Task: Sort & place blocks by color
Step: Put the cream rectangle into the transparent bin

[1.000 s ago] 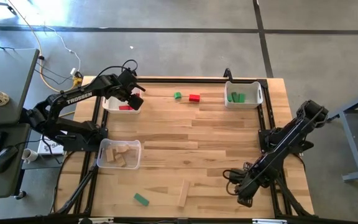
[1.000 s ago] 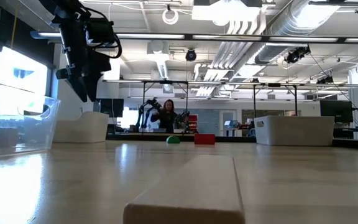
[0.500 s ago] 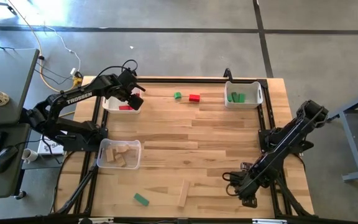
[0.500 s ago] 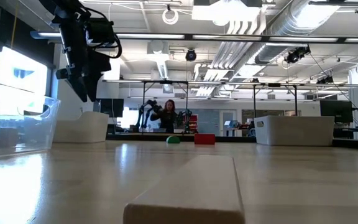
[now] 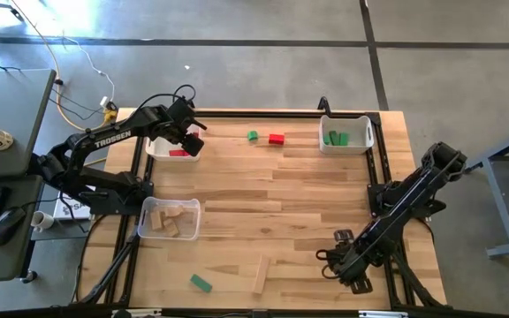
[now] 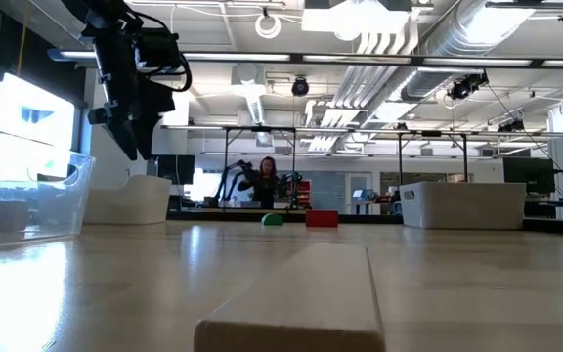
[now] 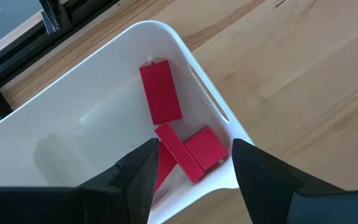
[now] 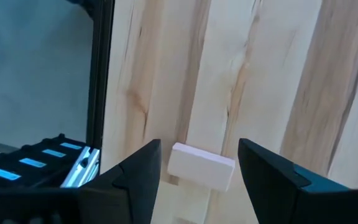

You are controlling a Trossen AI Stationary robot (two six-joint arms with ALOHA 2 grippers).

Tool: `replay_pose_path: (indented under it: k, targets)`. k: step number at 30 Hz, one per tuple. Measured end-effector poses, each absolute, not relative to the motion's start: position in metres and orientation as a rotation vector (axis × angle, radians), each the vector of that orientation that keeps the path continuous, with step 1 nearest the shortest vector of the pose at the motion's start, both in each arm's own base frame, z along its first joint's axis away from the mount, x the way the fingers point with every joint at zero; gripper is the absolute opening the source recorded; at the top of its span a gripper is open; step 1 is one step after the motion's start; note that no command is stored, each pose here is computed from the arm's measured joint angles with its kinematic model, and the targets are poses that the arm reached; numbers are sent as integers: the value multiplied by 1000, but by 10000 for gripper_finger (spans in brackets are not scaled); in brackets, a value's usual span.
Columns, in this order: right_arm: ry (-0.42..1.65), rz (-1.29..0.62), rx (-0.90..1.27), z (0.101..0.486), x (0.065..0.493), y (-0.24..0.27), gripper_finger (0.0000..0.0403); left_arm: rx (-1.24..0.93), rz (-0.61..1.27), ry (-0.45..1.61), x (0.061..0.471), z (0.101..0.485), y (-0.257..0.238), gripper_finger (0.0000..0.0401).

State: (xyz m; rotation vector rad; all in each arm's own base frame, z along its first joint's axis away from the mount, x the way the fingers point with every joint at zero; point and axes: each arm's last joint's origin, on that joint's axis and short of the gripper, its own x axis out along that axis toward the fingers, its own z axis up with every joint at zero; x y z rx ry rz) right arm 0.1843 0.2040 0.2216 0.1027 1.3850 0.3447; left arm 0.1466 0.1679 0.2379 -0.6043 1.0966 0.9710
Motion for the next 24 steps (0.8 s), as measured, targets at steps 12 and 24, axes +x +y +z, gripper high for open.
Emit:
replay_pose_path:
  k: [12, 24]
  targets:
    - [1379, 410, 26, 222, 170, 216, 200, -649, 884, 1085, 154, 238, 161, 188]
    - [1379, 413, -30, 221, 148, 229, 200, -638, 833, 1089, 167, 238, 146, 188]
